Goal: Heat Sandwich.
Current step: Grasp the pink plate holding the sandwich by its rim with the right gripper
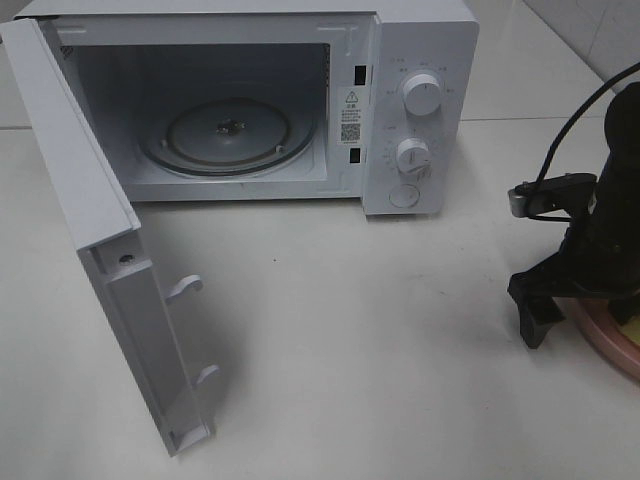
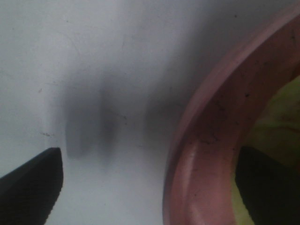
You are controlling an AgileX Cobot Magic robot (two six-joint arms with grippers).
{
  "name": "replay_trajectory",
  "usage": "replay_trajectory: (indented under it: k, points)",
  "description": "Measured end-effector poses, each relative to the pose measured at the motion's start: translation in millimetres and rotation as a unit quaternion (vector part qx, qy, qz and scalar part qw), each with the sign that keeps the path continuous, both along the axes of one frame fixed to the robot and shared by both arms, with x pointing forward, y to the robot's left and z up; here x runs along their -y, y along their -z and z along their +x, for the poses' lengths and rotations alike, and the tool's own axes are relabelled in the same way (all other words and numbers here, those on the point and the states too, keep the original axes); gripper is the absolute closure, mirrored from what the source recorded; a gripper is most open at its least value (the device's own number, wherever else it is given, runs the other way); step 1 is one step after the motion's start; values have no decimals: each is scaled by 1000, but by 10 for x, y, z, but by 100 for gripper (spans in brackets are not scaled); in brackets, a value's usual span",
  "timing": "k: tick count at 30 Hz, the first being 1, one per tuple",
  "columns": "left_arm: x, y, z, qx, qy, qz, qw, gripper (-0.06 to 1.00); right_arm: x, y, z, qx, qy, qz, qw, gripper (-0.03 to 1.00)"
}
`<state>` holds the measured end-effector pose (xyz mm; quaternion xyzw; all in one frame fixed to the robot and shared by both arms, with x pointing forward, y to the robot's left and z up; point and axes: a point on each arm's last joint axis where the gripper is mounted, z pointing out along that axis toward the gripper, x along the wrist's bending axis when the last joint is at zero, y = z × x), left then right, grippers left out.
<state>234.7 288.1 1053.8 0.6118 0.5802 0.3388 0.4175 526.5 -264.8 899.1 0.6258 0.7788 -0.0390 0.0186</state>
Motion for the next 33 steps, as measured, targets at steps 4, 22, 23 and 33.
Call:
replay_trajectory:
  k: [4, 22, 23, 33]
  points:
    - [0, 0, 0, 0, 0, 0, 1000, -5, 1, 87, 3, -13, -1, -3, 1000, 3]
    - [0, 0, 0, 0, 0, 0, 1000, -5, 52, 99, 9, -10, 15, -32, 999, 54]
    - [0, 0, 0, 0, 0, 0, 1000, -5, 52, 99, 9, -10, 15, -32, 999, 54]
    - [0, 0, 0, 0, 0, 0, 1000, -5, 73, 91, 10, -7, 21, -43, 999, 85]
